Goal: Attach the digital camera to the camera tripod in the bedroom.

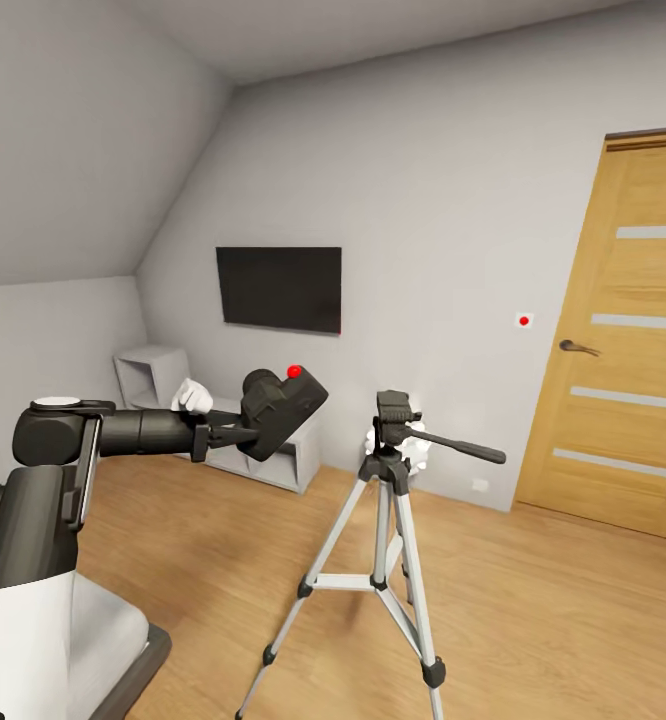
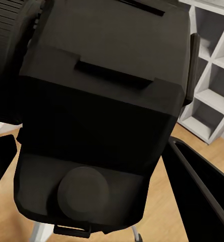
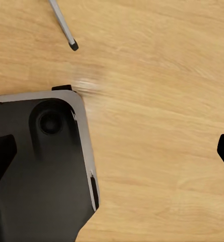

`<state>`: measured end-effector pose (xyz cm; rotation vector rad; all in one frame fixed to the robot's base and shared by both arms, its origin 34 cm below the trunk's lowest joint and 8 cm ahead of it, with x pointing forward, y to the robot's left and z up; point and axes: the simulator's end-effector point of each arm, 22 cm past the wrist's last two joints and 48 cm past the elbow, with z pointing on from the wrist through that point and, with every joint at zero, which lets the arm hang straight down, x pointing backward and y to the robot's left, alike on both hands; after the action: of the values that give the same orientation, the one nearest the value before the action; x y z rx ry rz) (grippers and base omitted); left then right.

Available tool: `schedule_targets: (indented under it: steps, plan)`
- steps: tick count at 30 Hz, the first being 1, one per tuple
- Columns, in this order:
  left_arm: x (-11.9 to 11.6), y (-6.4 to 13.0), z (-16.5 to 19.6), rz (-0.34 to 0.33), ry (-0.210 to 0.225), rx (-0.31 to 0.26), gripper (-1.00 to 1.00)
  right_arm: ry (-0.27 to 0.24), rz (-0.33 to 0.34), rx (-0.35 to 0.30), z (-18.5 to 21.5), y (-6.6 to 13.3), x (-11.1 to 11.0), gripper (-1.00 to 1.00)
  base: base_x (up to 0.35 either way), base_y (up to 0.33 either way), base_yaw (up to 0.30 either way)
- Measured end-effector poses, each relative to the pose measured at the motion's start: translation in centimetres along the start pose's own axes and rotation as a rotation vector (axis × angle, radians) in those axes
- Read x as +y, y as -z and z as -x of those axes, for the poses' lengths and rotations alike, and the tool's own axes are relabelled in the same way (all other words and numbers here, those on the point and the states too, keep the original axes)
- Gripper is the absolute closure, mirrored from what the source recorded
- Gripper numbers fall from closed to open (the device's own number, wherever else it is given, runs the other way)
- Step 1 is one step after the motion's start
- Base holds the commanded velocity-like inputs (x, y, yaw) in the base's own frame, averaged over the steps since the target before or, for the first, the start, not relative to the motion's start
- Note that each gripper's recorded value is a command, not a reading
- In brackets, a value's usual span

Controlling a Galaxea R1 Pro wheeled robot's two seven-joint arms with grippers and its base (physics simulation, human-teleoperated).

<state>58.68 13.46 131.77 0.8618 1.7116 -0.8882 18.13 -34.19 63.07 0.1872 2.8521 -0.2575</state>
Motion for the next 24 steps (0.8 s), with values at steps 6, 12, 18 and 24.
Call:
schedule_targets:
  steps: [6, 12, 18, 24]
  plan:
    - [0.0, 0.0, 0.1, 0.000, 0.002, -0.004, 1.00, 0.000, 0.000, 0.000, 0.0, 0.0, 0.0, -1.00, 0.002, 0.000, 0.000]
    - [0.6, 0.6, 4.3, 0.009, -0.045, -0.043, 1.00, 0.000, 0.000, 0.000, 0.0, 0.0, 0.0, -1.00, 0.000, 0.000, 0.000]
    - [4.9, 0.7, 11.5, -0.016, 0.041, -0.060, 1.00, 0.000, 0.000, 0.000, 0.0, 0.0, 0.0, -1.00, 0.000, 0.000, 0.000]
    - [5.1, 2.6, 21.5, -0.046, 0.039, -0.107, 1.00, 0.000, 0.000, 0.000, 0.0, 0.0, 0.0, -1.00, 0.000, 0.000, 0.000]
